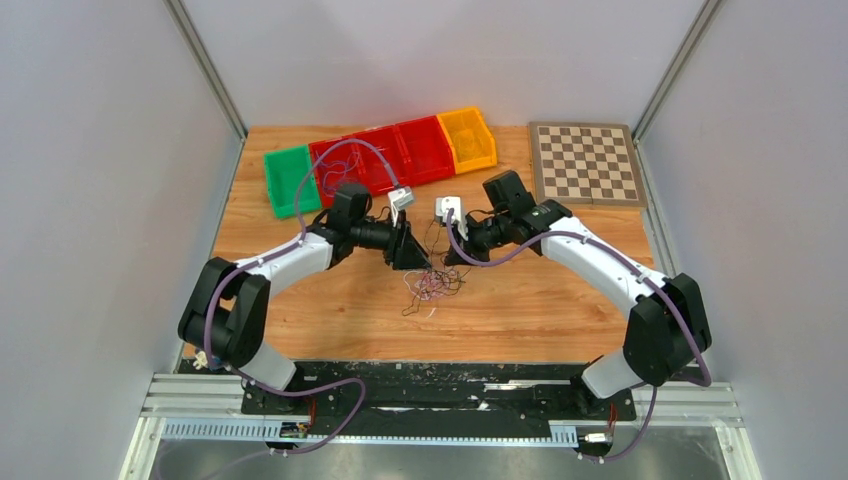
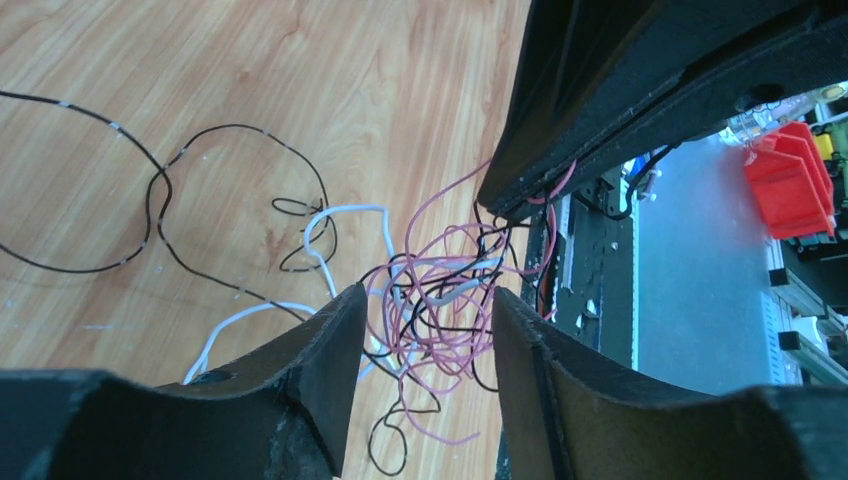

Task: Untangle the cables

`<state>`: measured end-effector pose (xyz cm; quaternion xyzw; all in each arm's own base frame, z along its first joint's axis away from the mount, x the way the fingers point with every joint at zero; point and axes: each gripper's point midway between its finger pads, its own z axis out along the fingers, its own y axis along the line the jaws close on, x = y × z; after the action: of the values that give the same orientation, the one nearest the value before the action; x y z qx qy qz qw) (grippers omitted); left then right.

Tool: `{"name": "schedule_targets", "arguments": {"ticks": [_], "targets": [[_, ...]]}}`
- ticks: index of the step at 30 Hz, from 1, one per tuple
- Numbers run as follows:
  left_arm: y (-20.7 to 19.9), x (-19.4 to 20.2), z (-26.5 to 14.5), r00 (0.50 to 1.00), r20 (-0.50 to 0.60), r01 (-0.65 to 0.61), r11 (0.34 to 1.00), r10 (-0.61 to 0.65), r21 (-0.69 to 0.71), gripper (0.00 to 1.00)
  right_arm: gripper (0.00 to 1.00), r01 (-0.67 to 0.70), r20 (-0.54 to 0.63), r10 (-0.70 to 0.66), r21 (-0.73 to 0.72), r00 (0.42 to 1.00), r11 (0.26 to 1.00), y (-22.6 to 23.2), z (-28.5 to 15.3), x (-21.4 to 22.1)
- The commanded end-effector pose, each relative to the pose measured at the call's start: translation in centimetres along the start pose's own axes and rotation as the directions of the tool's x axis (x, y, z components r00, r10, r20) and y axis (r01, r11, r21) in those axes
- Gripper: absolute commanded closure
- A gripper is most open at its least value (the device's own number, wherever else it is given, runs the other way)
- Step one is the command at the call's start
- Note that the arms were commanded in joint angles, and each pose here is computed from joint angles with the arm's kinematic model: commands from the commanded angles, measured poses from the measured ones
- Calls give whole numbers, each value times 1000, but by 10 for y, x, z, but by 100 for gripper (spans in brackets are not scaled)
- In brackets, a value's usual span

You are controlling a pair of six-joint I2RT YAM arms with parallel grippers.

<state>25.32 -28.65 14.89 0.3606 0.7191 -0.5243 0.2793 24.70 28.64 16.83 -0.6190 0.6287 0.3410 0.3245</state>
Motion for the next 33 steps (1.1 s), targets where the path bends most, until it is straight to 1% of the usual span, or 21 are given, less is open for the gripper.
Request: {"name": "schedule_targets", "arguments": {"ticks": [1, 2, 3, 4, 6, 7, 8, 9, 14, 18, 21, 22, 23, 24, 25, 26, 27, 28, 29, 31, 33], "targets": [[2, -16, 8, 999, 36, -18, 1000, 18, 0, 50, 100, 48, 46, -48, 16, 998, 999, 4, -7, -15], [3, -17, 9, 999, 34, -14, 1000, 14, 1, 59, 100, 46, 42, -47, 19, 998, 999, 5, -7, -13], [3, -18, 9, 999, 33, -18, 1000, 18, 3, 65, 100, 46, 35, -47, 26, 998, 999, 5, -8, -12], [2, -19, 8, 1000, 26, -14, 1000, 14, 0, 80, 100, 45, 28, -46, 35, 999, 998, 4, -9, -9], [0, -22, 2, 1000, 18, -24, 999, 24, -26, 98, 100, 34, 12, -35, 56, 999, 998, 3, -13, -2], [-3, -29, -4, 998, 33, -51, 998, 52, -38, 99, 100, 24, 3, -24, 72, 1000, 997, 1, -16, 4], [-5, -28, -10, 999, 27, -33, 998, 34, -47, 100, 100, 6, -9, -5, 86, 1000, 996, -2, -19, 11], [-8, -37, -20, 998, 50, -44, 997, 48, -63, 100, 100, -16, -22, 18, 103, 1000, 995, -6, -23, 22], [-21, -74, -69, 988, 140, -48, 989, 68, -142, 100, 100, -107, -118, 133, 200, 984, 974, -26, -47, 86], [-36, -116, -111, 965, 228, -80, 973, 130, -217, 100, 100, -118, -211, 171, 241, 962, 963, -28, -58, 135], [-43, -151, -149, 935, 306, -85, 952, 178, -295, 100, 100, -144, -269, 214, 256, 939, 956, -27, -62, 166], [-49, -166, -160, 921, 326, -108, 943, 215, -316, 100, 100, -156, -273, 228, 261, 935, 953, -28, -63, 171], [-46, -172, -171, 915, 341, -93, 935, 215, -341, 100, 100, -167, -266, 239, 266, 934, 949, -31, -65, 173], [-50, -181, -179, 905, 340, -125, 926, 254, -357, 100, 100, -171, -248, 240, 271, 939, 947, -34, -67, 168], [-47, -175, -178, 920, 320, -107, 930, 227, -352, 100, 100, -171, -220, 234, 271, 947, 947, -37, -68, 159], [-49, -175, -175, 920, 296, -149, 927, 258, -345, 91, 100, -159, -181, 211, 265, 961, 951, -39, -69, 145], [-44, -166, -170, 936, 277, -122, 937, 219, -328, 77, 100, -137, -132, 175, 258, 976, 956, -40, -72, 126], [-41, -157, -163, 945, 260, -114, 945, 199, -308, 50, 100, -112, -91, 138, 247, 986, 962, -41, -73, 109], [-33, -144, -156, 956, 249, -79, 952, 157, -297, 37, 100, -84, -58, 100, 242, 993, 967, -41, -74, 93], [-25, -128, -143, 964, 233, -59, 959, 126, -276, 29, 100, -23, -25, 30, 239, 999, 971, -41, -74, 64], [-22, -115, -126, 970, 206, -73, 964, 128, -256, 25, 100, 37, 4, -39, 230, 999, 973, -37, -71, 39]]}}
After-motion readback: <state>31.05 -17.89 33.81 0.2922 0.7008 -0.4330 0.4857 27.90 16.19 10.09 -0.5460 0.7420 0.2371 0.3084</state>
